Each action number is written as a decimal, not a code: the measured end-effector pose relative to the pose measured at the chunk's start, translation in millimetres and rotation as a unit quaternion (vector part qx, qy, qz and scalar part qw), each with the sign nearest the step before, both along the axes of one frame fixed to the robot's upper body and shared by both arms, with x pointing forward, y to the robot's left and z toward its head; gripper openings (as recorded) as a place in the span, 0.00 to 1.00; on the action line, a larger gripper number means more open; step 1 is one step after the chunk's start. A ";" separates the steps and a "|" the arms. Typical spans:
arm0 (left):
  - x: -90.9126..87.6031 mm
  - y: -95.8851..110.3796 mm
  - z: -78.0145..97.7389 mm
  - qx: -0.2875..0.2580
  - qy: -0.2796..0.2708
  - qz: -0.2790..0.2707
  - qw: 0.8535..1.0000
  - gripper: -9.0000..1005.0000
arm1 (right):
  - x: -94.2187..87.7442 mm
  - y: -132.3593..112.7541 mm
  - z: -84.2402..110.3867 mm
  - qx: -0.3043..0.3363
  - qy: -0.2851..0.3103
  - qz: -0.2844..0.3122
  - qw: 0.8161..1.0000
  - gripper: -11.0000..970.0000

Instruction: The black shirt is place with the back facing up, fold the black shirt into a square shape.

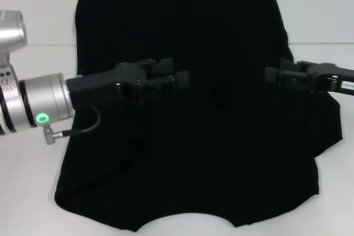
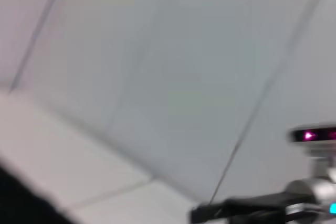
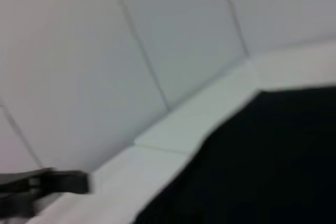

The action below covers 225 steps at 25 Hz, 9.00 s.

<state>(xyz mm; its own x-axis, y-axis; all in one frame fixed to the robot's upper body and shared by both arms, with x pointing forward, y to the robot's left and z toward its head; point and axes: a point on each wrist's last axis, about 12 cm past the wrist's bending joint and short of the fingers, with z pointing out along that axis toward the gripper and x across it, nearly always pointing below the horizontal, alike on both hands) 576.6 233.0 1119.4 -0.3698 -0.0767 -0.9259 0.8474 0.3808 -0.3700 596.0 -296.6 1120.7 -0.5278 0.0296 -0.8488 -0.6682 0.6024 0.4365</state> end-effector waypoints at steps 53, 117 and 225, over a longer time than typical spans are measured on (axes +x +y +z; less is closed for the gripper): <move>-22.2 -47.8 -17.6 0.114 -0.205 -0.159 0.959 0.93 | 13.7 -49.1 -29.0 -0.129 0.282 -0.209 0.927 0.83; -26.7 -40.2 -14.8 0.073 -0.202 -0.130 0.968 0.93 | 14.9 -47.8 -14.6 -0.080 0.207 -0.177 0.959 0.03; -26.3 -33.8 -16.0 0.070 -0.193 -0.109 0.973 0.93 | 38.3 -10.6 -37.7 -0.187 0.233 -0.217 0.929 0.01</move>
